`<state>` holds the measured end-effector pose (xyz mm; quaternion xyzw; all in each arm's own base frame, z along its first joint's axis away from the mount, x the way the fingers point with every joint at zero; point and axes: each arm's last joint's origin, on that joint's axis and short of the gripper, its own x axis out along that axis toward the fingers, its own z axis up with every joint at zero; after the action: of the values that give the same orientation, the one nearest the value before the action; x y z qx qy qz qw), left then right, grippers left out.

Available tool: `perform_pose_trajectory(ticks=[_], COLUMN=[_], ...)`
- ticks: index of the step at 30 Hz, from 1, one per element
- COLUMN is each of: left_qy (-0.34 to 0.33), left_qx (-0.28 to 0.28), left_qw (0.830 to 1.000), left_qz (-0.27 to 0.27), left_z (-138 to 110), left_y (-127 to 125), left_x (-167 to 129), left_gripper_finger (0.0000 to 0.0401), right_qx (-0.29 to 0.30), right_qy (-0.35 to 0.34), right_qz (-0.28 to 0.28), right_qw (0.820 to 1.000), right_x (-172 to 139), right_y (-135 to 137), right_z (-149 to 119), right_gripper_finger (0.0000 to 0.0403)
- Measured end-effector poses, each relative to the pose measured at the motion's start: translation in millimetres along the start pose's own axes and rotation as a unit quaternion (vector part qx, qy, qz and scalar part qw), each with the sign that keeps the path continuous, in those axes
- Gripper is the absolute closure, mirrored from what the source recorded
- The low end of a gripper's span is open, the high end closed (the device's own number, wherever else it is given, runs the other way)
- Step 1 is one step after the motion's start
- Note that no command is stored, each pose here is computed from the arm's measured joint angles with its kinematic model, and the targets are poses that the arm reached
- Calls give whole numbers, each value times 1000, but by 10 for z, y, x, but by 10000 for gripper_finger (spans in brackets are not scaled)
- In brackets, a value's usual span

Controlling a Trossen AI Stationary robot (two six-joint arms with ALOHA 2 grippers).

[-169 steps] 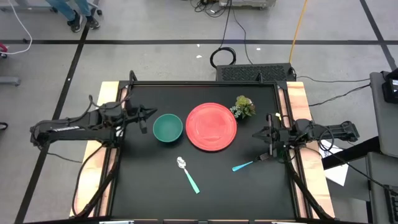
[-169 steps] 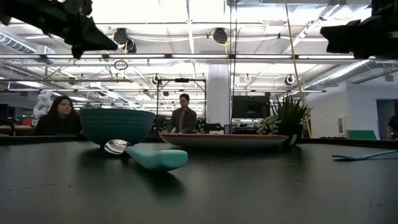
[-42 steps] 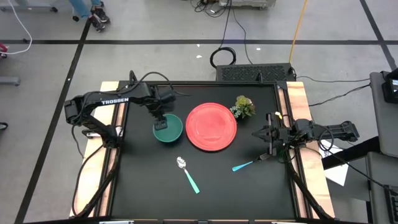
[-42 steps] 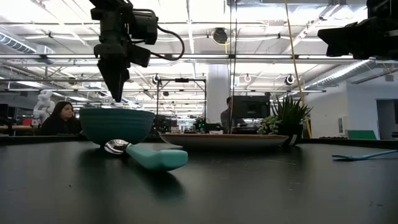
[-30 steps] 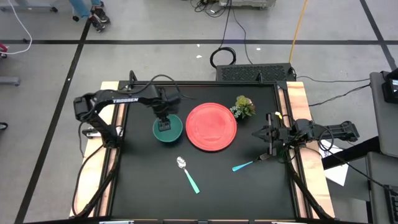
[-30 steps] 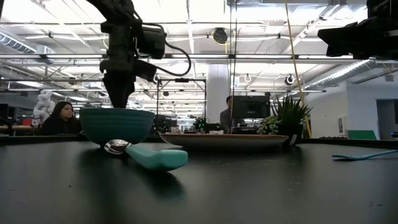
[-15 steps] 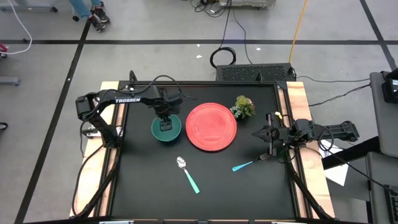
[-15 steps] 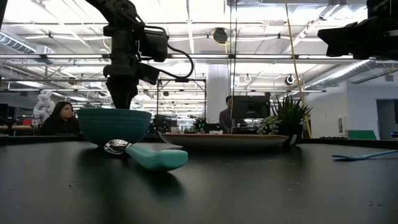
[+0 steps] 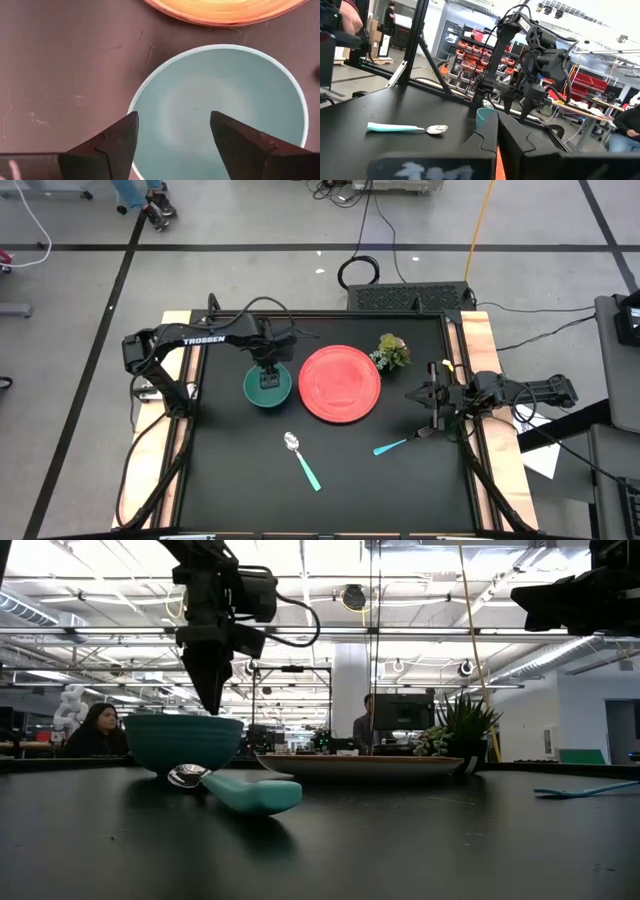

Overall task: Set table place
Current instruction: Stack the green bowl on the orange plate

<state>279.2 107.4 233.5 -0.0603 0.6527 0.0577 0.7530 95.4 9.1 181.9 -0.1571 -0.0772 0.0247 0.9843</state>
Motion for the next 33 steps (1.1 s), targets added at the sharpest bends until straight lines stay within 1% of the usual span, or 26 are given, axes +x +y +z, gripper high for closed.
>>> perform_pose_trajectory(ticks=[10, 13, 15, 20, 23, 25, 33], left_qy=[0, 3, 6, 7, 7, 4, 2], left_qx=[0, 3, 2, -17, -25, -27, -29], left_qw=[1000, 1000, 1000, 999, 999, 999, 999], left_qz=[0, 15, 28, 34, 32, 22, 17], left_z=[1, -2, -9, -37, -53, -60, -61], left_y=[-2, 10, 43, 164, 224, 246, 252], left_x=[-3, -3, -4, -10, -14, -15, -16], left_gripper_finger=[148, 148, 148, 148, 148, 148, 148], right_qx=[0, 0, 0, 0, 0, 0, 0], right_qy=[3, 3, 3, 3, 3, 3, 3], right_qz=[1, 1, 1, 1, 1, 1, 1], right_qw=[1000, 1000, 1000, 1000, 1000, 1000, 1000], right_x=[0, 0, 0, 0, 0, 0, 0], right_y=[2, 2, 2, 2, 2, 2, 2], right_z=[-6, -5, -5, -5, -5, -5, -5], right_gripper_finger=[403, 403, 403, 403, 403, 403, 403])
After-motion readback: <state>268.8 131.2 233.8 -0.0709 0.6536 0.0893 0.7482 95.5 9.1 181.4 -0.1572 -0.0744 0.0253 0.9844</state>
